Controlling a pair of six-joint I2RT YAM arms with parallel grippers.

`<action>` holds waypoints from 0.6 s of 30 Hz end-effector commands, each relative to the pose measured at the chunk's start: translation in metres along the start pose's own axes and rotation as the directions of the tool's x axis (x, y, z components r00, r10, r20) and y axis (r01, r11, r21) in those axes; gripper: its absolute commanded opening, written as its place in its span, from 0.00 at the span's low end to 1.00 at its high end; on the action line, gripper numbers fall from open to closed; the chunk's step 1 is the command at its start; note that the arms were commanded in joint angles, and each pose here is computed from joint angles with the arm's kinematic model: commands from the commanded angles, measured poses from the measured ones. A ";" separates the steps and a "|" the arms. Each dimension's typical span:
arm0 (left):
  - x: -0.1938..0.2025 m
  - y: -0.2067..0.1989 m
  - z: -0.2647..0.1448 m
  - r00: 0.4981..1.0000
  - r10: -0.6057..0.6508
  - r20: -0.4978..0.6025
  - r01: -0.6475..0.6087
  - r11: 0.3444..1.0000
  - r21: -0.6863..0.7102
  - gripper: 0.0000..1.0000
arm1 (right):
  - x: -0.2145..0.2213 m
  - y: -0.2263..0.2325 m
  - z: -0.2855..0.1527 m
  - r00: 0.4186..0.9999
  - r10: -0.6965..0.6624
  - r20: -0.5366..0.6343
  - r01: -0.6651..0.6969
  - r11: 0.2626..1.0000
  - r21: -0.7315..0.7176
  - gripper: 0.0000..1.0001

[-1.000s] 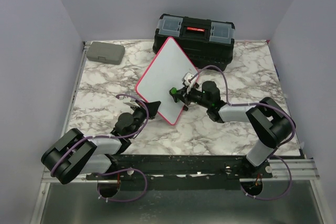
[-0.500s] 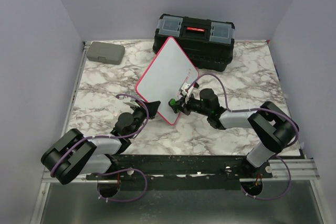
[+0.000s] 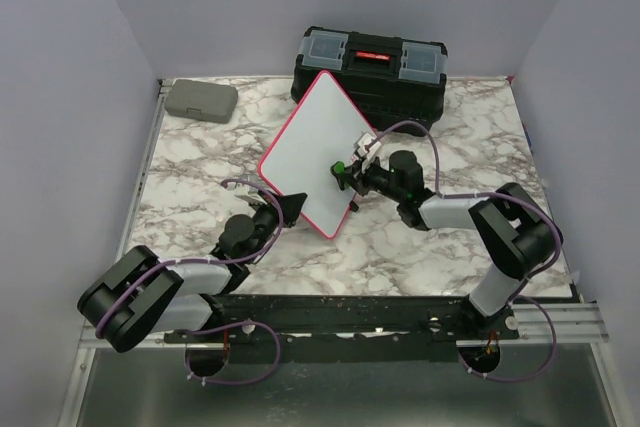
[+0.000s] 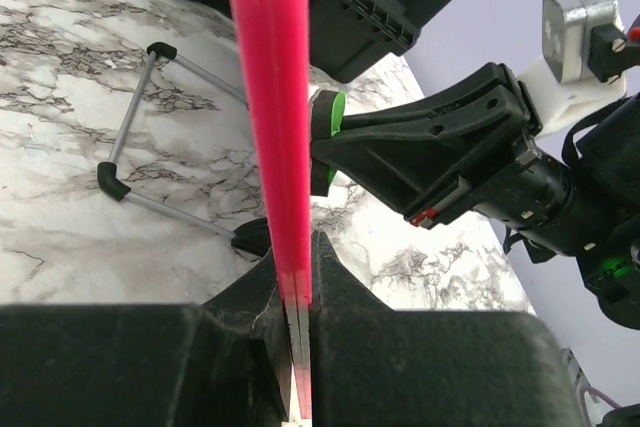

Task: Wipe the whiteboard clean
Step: Erase the whiteboard at the whiteboard stand.

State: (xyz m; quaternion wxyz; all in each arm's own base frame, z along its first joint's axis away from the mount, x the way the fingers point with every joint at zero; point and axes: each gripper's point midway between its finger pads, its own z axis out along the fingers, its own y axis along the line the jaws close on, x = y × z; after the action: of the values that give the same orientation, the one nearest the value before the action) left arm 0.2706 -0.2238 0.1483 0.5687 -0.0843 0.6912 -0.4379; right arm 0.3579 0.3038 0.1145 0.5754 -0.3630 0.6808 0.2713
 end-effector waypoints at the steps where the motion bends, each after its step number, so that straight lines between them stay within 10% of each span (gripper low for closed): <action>1: -0.015 -0.052 0.000 0.998 -0.065 0.019 0.060 0.979 0.195 0.00 | 0.044 0.013 -0.010 0.995 -0.028 -0.099 0.022 0.998 -0.064 0.01; 11: -0.015 -0.053 0.003 0.998 -0.066 0.018 0.062 0.979 0.194 0.00 | 0.027 0.083 -0.023 0.999 0.000 -0.040 -0.011 0.964 -0.266 0.01; 18: -0.014 -0.054 0.004 0.998 -0.067 0.012 0.064 0.978 0.196 0.00 | -0.028 0.038 0.006 0.996 0.040 0.082 -0.034 0.997 -0.074 0.01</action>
State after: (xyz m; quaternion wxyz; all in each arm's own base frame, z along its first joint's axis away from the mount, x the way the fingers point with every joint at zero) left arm 0.2711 -0.2236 0.1464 0.5694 -0.0816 0.6937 -0.4335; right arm 0.3045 0.3232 0.1003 0.5390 -0.4004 0.6671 0.3228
